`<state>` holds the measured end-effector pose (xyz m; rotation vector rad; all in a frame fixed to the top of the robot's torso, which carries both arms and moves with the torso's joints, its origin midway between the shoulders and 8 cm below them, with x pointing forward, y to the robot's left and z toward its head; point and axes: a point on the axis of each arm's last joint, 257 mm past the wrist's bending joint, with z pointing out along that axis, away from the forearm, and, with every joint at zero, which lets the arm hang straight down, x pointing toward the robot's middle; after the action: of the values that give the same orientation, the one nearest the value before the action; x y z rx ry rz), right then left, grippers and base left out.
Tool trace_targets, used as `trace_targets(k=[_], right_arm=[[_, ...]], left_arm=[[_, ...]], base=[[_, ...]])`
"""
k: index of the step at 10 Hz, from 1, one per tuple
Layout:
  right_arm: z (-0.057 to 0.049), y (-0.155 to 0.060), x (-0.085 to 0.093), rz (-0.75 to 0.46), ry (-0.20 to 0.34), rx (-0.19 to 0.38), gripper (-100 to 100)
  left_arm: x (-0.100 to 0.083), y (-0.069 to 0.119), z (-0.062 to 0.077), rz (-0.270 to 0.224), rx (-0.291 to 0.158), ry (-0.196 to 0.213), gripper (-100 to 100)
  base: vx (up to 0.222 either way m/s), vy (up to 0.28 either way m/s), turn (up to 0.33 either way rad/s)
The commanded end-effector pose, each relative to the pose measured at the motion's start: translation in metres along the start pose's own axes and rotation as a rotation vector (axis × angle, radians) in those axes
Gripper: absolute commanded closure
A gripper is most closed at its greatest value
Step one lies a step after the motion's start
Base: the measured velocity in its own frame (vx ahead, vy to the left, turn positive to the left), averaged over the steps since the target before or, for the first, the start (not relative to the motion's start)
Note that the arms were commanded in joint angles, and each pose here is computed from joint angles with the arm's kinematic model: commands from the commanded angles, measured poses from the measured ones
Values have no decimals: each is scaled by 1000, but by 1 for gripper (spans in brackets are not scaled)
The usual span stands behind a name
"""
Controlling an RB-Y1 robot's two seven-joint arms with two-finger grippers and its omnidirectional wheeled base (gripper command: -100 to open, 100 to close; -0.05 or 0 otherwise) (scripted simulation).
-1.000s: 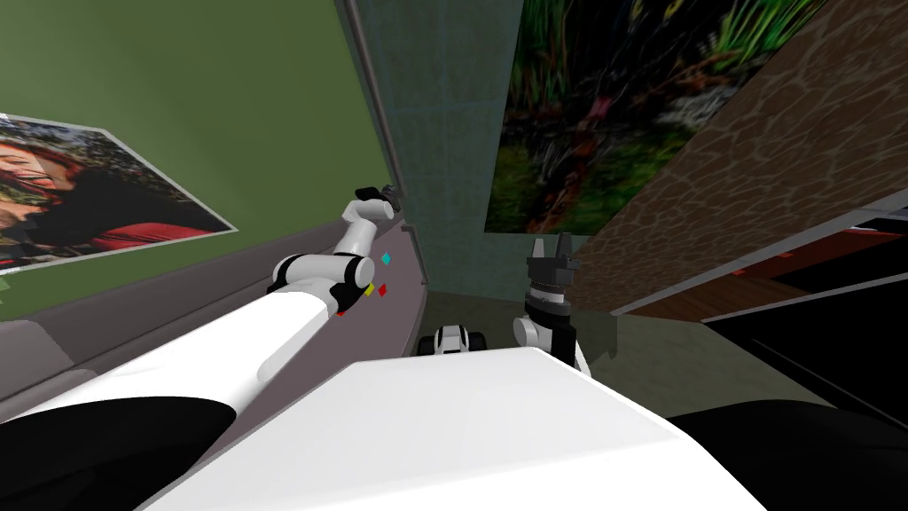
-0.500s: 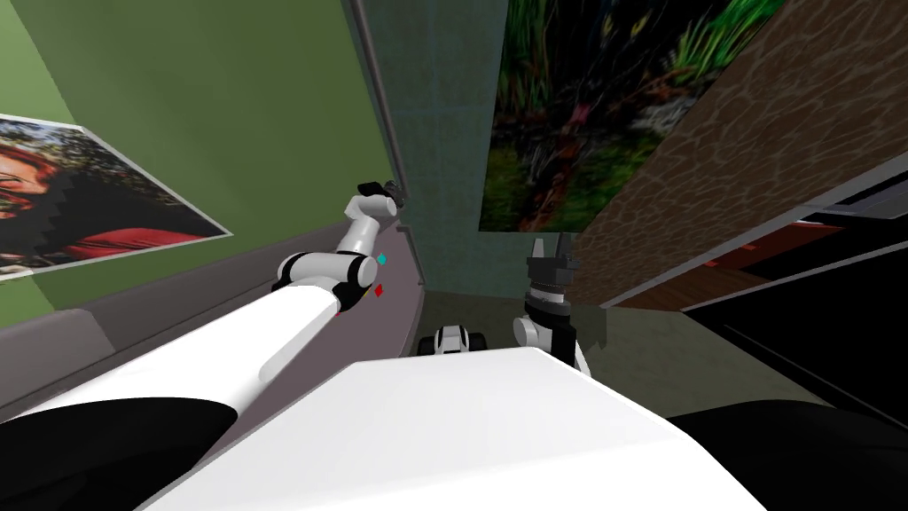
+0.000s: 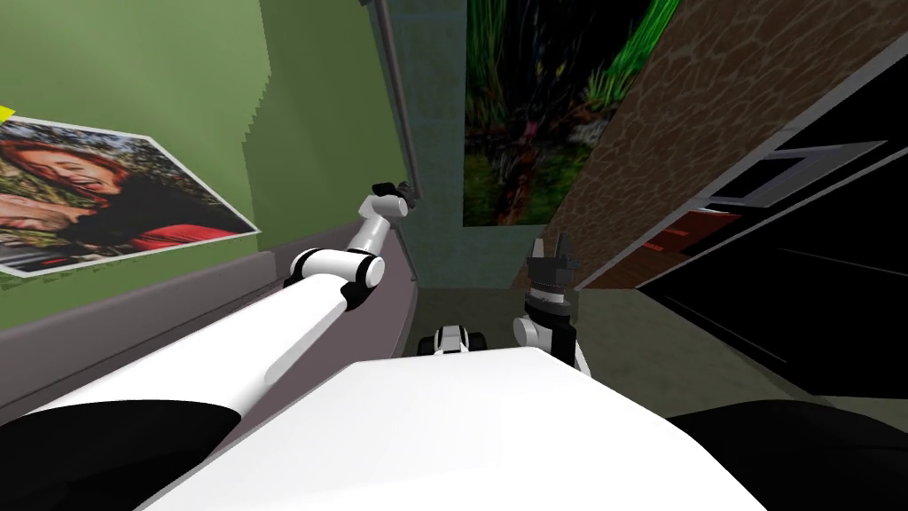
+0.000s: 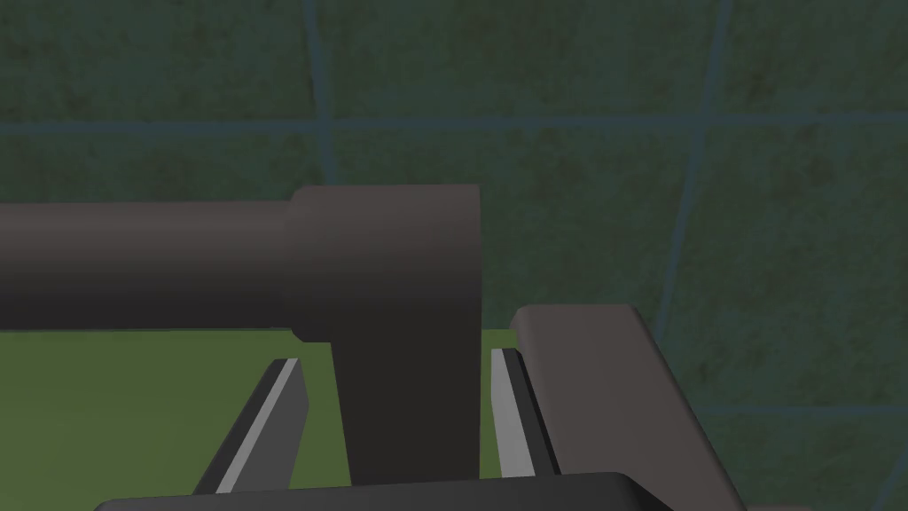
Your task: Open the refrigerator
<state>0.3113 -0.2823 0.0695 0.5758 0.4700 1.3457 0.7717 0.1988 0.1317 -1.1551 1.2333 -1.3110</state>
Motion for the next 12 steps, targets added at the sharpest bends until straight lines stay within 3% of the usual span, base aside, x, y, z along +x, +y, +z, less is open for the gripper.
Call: trace_targets(k=[1, 3, 4, 5, 6, 7, 8, 9, 10, 12], right_arm=[[0, 0, 0, 0, 0, 0, 0], [0, 0, 0, 0, 0, 0, 0], [0, 0, 0, 0, 0, 0, 0], [0, 0, 0, 0, 0, 0, 0], [0, 0, 0, 0, 0, 0, 0], [0, 0, 0, 0, 0, 0, 0], [0, 0, 0, 0, 0, 0, 0], [0, 0, 0, 0, 0, 0, 0], [0, 0, 0, 0, 0, 0, 0], [0, 0, 0, 0, 0, 0, 0]], left_arm=[[33, 9, -1, -1, -17, 43, 100], [65, 10, -2, -2, -21, 88, 100], [54, -2, -1, -2, 1, 75, 100], [93, 5, -3, -6, -11, 131, 100], [93, 5, -3, -6, -11, 131, 100], [111, 7, -5, -7, -14, 156, 100], [111, 7, -5, -7, -14, 156, 100], [146, 10, -9, -9, -20, 206, 100], [146, 10, -9, -9, -20, 206, 100], [181, 13, -15, -11, -25, 256, 100]], base=[[-161, -47, -132], [-231, -98, -167], [-120, -52, -71], [-177, 5, -130], [-203, -19, -182], [-190, -63, -126], [-141, -36, -47], [-177, -43, -135], [-190, -25, -104], [-192, 1, -129]])
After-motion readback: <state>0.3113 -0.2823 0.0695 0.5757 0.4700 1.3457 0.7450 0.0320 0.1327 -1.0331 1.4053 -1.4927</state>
